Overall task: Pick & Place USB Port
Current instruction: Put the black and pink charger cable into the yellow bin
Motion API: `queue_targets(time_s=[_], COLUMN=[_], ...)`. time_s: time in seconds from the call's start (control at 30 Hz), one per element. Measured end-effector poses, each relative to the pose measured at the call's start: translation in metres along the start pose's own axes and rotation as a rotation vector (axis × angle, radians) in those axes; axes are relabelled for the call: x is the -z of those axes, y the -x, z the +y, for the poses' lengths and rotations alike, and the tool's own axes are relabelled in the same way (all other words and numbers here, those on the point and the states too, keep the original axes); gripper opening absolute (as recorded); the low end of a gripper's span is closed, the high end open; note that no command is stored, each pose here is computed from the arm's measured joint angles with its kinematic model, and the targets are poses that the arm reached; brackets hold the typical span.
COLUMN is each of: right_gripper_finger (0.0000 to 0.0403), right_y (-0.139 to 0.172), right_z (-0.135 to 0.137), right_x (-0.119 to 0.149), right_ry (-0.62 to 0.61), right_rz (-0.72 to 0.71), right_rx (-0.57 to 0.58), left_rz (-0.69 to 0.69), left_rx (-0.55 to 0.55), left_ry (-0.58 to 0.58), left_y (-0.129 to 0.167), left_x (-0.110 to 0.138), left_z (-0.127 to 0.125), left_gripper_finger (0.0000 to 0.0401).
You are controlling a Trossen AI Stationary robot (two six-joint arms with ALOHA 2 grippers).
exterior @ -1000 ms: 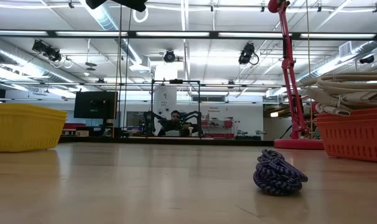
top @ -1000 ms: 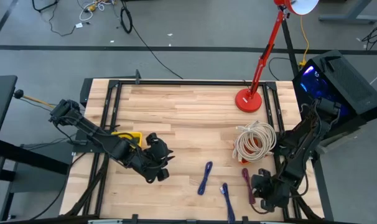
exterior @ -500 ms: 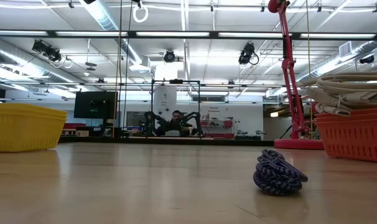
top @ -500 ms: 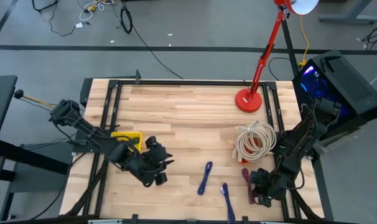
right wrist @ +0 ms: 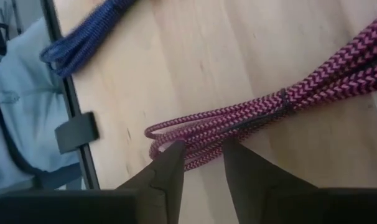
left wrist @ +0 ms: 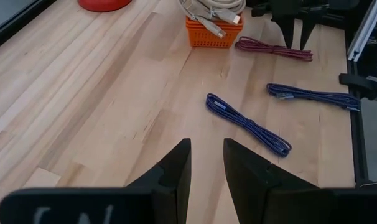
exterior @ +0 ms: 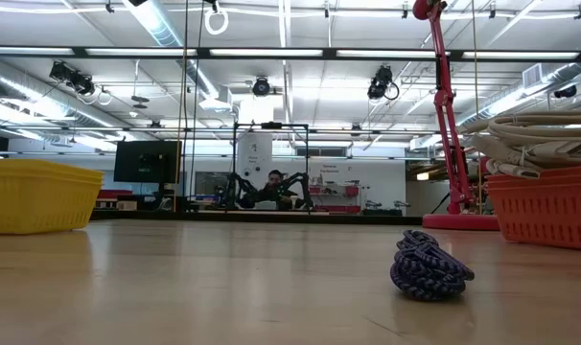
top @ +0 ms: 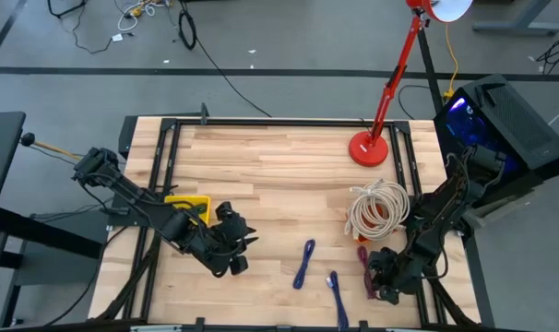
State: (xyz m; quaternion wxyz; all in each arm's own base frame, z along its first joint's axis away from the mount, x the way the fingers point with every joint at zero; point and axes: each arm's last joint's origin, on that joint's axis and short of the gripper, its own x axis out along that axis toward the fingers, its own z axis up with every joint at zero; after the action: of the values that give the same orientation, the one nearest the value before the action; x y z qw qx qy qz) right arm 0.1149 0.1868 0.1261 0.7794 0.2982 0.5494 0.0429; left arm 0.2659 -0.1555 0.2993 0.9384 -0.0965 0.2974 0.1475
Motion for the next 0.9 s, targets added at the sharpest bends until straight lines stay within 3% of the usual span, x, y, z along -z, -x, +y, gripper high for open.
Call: queue_targets(time_s=[0.2,0.6,0.9], right_gripper_finger=[0.0114,0.0114,0.0099], right_y=[0.0,-0.001,-0.022], right_z=[0.0,-0.009,-0.008], right_x=[0.001,-0.008,-0.01], right_ry=[-0.006,-0.086,-0.123], right_rz=[0.041,-0.01,-0.013], right_rx=[-0.005,0.081,0.074], left_rz=[-0.001,-0.001,0.001], left_rx=[0.001,0.001,0.003], left_ry=[0.001,0.003,0.007], left_y=[0.0,0.0,0.0], left_x=[0.0,0.0,0.0], left_z=[0.0,0.0,0.0], left_gripper_finger=[0.0099,0.0099,0.0099])
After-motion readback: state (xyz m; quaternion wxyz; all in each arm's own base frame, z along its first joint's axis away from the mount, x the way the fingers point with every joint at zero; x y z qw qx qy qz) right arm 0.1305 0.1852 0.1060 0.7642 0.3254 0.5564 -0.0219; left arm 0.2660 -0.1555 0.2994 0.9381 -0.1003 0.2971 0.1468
